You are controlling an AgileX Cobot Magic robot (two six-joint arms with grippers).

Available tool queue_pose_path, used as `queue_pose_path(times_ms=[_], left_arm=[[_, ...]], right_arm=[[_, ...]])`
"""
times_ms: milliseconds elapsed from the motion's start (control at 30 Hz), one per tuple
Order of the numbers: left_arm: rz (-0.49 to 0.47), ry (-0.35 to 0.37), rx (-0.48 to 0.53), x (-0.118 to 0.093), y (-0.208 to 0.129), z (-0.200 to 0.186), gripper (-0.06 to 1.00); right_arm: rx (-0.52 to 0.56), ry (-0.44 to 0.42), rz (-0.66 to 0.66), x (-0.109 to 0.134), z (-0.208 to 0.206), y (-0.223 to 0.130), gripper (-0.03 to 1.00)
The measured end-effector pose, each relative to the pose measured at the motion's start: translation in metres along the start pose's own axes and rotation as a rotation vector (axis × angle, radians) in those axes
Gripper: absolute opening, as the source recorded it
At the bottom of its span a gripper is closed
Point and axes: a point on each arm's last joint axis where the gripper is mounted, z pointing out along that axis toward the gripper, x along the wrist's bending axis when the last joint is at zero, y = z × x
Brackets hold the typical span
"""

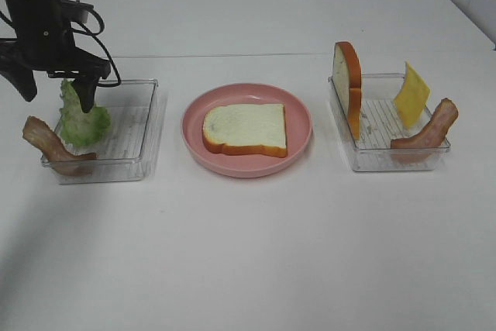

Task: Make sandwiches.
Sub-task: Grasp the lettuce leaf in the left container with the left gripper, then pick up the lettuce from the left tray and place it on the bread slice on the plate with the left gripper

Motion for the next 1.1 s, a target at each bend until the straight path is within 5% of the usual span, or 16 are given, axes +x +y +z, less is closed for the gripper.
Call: queue_pose_path(times_ms=[133,200,633,1100], left_arm=[[0.000,0.000,0.001,-0.001,0.001,0.004,0.72],[0.000,0.000,-0.001,-0.001,0.002,0.004,0.58],[-0.006,-0.001,-0.010,-0.001,0.003,0.004,0.07],[-0.025,-0.042,-0.052,-0.002,0.007,-0.012,0.00]], right_arm=[[0.000,0.000,0.000,0.000,0.000,0.000,0.80],[0.000,0.000,0.000,0.000,0.000,0.000,0.80],[0.000,0.000,0.000,0.000,0.000,0.000,0.80],[0.000,0.000,0.000,0.000,0.000,0.000,0.80]])
